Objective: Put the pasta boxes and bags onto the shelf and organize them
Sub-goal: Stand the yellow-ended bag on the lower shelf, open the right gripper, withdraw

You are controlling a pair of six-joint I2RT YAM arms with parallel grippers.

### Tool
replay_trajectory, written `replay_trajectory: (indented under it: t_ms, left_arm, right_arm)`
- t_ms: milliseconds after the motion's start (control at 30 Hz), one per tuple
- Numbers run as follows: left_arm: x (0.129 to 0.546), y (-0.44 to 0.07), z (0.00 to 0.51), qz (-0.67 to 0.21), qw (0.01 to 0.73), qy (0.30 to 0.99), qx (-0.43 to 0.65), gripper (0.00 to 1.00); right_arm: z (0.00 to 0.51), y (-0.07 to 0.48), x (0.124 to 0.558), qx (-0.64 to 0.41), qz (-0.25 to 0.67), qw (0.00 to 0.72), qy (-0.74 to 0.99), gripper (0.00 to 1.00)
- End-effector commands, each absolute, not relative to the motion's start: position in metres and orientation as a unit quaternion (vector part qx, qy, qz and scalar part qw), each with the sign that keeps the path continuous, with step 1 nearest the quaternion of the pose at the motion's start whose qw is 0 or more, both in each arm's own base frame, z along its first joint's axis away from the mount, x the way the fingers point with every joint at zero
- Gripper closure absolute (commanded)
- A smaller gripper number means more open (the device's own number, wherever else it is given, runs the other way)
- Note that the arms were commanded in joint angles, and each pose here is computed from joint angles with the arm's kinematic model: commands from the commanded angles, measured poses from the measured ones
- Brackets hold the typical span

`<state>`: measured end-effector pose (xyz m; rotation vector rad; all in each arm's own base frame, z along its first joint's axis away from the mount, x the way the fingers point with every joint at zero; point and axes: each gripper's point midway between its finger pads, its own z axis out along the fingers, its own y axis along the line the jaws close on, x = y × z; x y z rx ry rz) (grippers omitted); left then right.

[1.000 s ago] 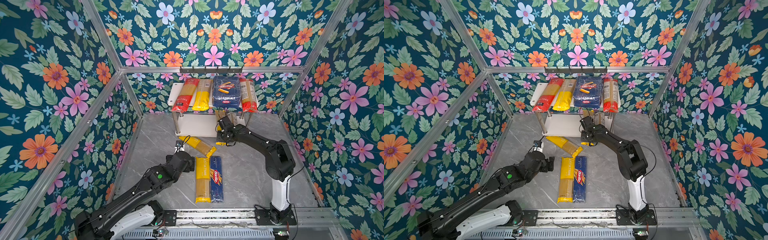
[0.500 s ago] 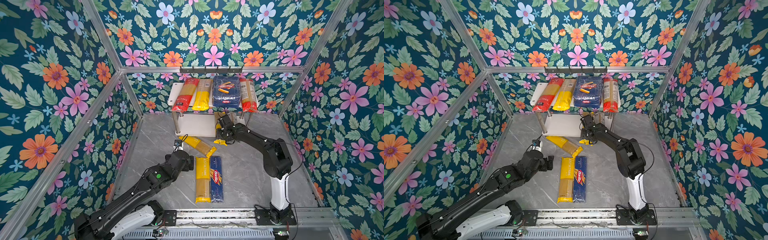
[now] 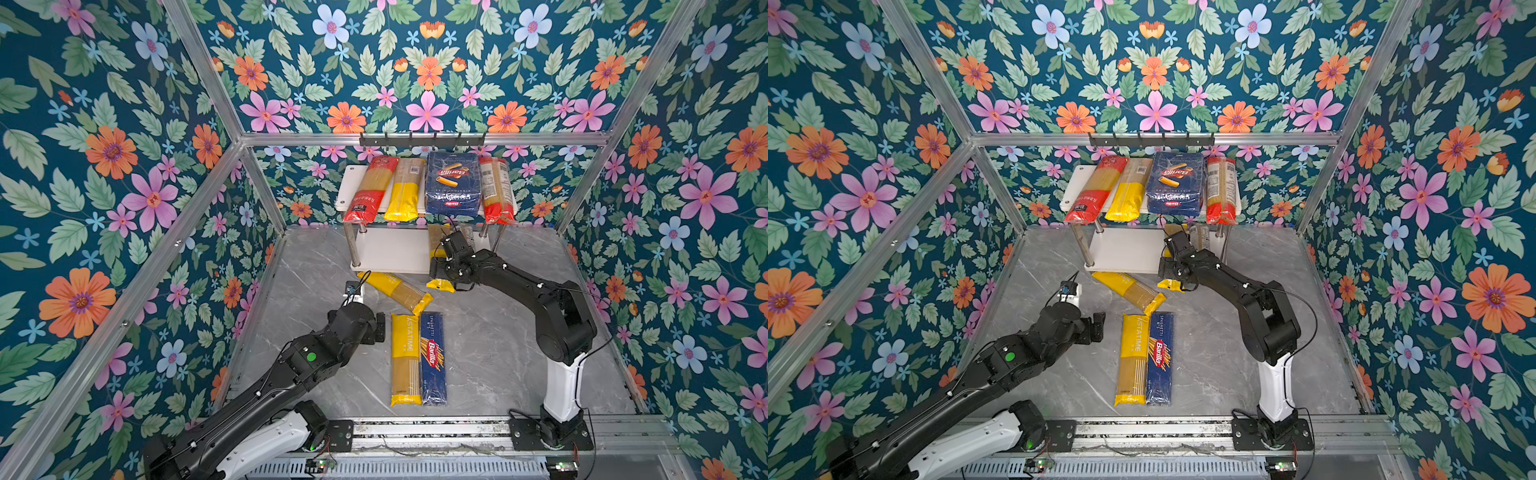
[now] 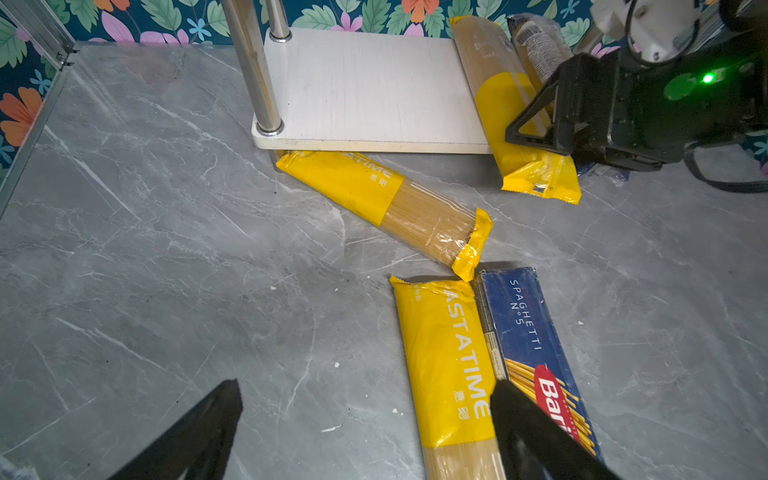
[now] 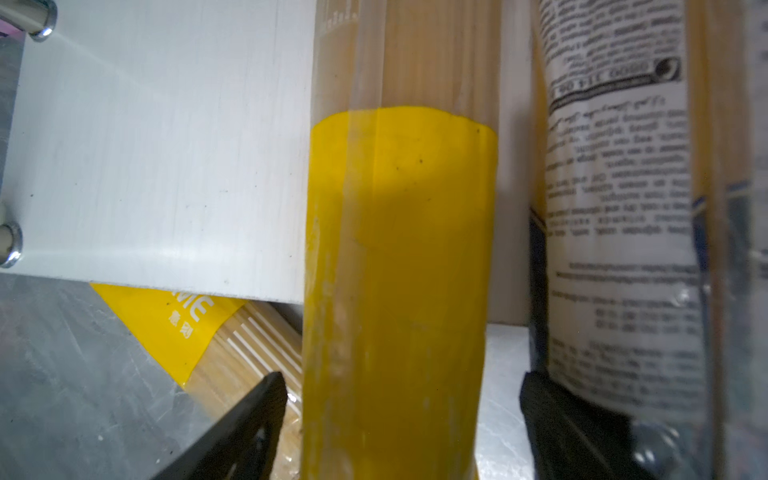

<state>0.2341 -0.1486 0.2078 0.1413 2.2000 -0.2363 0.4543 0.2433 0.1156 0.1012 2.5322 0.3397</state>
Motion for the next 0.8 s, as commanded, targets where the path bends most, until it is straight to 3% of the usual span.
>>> replay_trajectory:
  t_ms: [0,367,767]
  left_arm:
    - [0.231,-0.145,0.208,-0.099,0.445,0.889,0.050,0.04]
    - [0.218,-0.128,0.210,-0.110,0.449,0.886,0.022,0.02]
    - [0.203,-0.129,0.186,-0.166,0.419,0.893,-0.020,0.03]
  right_arm:
    - [0.125,0.246,0.454,0.040,0.142,0.298,0.943,0.11]
    - [0.138,0.252,0.412,0.018,0.133,0.298,0.945,0.11]
    - [0.148,0.250,0.315,-0.022,0.117,0.288,0.950,0.11]
